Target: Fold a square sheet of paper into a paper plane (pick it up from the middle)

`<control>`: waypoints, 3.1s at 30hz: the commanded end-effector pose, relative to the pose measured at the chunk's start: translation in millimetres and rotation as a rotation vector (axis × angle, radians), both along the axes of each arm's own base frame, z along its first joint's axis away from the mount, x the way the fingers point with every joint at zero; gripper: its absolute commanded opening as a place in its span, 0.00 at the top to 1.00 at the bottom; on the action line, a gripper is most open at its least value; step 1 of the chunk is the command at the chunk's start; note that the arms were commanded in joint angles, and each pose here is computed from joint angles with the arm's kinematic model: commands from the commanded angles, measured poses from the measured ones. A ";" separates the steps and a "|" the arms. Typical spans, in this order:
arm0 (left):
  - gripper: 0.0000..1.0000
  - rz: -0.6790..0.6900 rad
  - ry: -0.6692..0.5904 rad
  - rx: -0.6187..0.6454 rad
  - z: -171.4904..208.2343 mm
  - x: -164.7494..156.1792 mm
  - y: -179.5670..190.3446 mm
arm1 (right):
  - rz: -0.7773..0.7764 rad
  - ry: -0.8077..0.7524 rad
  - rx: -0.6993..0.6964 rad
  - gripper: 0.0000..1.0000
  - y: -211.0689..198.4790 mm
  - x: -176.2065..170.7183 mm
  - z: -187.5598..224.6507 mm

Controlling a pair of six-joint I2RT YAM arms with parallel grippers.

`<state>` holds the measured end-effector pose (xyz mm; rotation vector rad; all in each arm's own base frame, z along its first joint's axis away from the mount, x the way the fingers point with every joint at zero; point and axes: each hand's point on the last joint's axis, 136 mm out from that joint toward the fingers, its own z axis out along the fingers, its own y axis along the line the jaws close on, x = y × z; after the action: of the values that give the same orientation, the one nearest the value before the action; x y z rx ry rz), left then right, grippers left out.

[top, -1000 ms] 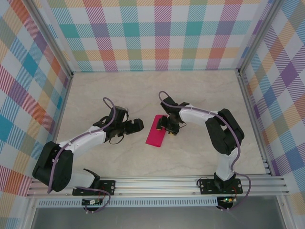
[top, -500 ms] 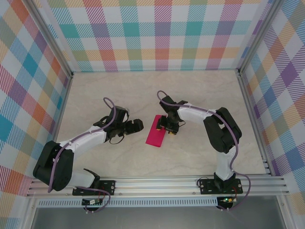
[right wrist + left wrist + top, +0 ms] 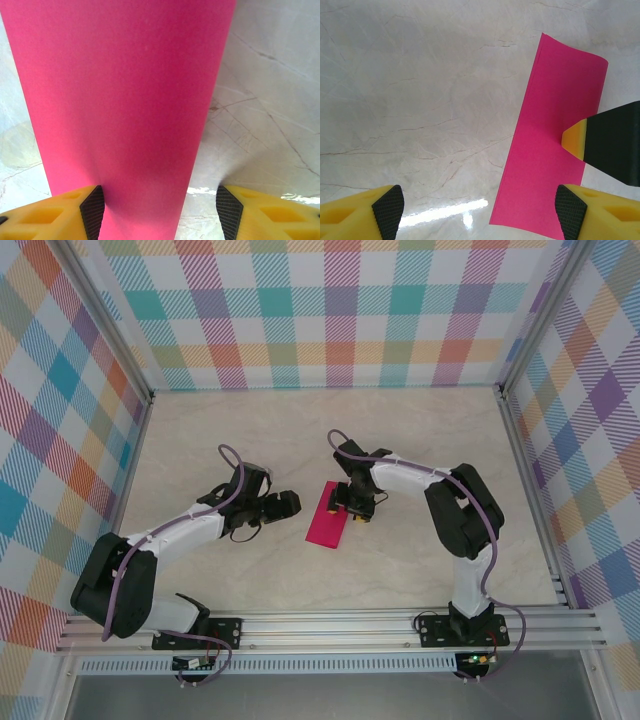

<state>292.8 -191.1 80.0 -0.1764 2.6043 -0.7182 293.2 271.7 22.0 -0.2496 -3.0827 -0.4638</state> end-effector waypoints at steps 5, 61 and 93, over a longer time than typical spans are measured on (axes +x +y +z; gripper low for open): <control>0.19 -0.029 -0.027 -0.019 6.9 5.2 -8.7 | 0.026 0.054 -0.065 0.35 -7.6 -8.4 -22.1; 1.00 -0.125 0.121 -0.078 -9.3 9.3 -41.6 | 0.000 0.148 -0.134 0.33 -18.3 -18.4 -40.2; 1.00 -0.186 0.293 -0.057 -76.1 22.1 -93.7 | -0.001 0.170 -0.109 0.33 -16.4 -24.9 -54.7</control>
<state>322.9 -287.5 20.9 -0.0508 2.8439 -0.9731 293.3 271.5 16.6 -0.2691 -3.0295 -0.4090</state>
